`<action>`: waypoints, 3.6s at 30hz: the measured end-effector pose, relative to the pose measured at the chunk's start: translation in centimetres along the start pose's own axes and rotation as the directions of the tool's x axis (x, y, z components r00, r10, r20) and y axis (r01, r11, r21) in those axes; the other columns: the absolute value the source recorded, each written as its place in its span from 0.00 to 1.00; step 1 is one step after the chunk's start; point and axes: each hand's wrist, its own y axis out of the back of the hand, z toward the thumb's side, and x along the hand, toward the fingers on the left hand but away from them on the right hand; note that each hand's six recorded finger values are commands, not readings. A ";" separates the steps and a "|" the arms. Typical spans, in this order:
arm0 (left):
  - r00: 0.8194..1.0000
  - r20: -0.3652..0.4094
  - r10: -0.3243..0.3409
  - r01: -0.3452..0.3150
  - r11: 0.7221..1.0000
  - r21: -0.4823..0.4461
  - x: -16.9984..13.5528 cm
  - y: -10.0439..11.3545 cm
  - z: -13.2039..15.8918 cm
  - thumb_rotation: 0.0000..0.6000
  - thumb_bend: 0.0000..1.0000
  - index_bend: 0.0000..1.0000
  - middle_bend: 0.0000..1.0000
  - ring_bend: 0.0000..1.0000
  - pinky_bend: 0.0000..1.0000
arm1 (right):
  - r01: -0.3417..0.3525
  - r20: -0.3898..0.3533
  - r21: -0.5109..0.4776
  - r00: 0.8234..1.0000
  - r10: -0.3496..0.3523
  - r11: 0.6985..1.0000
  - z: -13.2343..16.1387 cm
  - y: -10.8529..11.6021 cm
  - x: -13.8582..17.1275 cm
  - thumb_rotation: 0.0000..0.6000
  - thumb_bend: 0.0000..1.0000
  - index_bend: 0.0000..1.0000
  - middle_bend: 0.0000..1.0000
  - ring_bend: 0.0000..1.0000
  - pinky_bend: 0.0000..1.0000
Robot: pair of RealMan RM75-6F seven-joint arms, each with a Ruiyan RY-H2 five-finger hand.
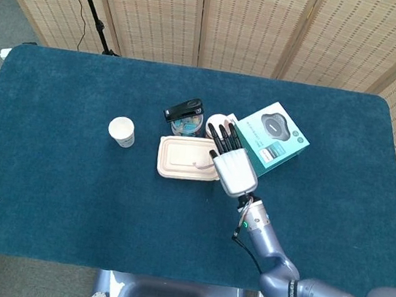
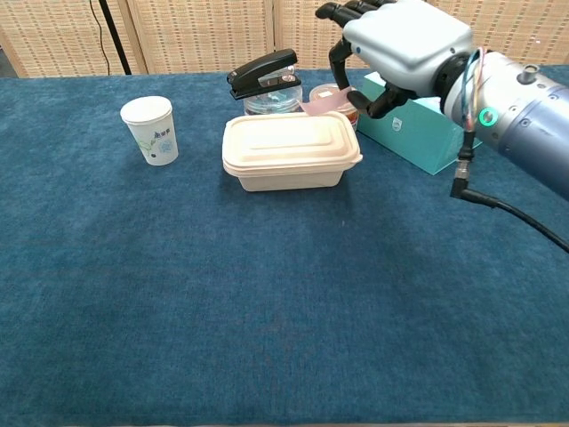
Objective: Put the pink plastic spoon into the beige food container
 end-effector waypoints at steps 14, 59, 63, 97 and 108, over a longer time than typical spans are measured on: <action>1.000 -0.013 -0.013 0.012 1.000 -0.018 0.3 0.1 -0.5 1.00 0.00 0.00 0.00 0.00 0.00 | 0.043 -0.001 0.217 0.999 -0.044 0.975 2.6 -2.3 -3.7 1.00 0.57 0.61 0.00 0.00 0.00; 1.000 -0.013 -0.004 0.003 0.999 -0.051 0.2 0.7 -1.0 1.00 0.00 0.00 0.00 0.00 0.00 | 0.202 -0.134 0.531 0.979 -0.154 0.823 3.9 -3.0 -2.8 1.00 0.57 0.08 0.00 0.00 0.00; 1.000 0.026 -0.003 0.005 0.998 -0.063 0.4 0.8 -0.5 1.00 0.00 0.00 0.00 0.00 0.00 | 0.224 -0.110 0.480 0.975 -0.195 0.848 2.6 -1.2 -2.0 1.00 0.57 0.08 0.00 0.00 0.00; 0.915 0.395 -0.078 0.088 0.996 -0.009 12.1 4.1 19.3 0.50 0.00 0.21 0.00 0.00 0.00 | 0.029 0.404 -0.230 0.912 0.068 0.973 -16.2 1.4 24.0 1.00 0.00 0.02 0.00 0.00 0.00; 0.900 0.403 -0.167 0.153 0.986 0.066 15.9 -1.1 27.2 0.47 0.00 0.26 0.00 0.00 0.00 | 0.078 0.478 -0.339 0.872 0.101 0.938 -17.8 1.1 26.4 1.00 0.00 0.02 0.00 0.00 0.00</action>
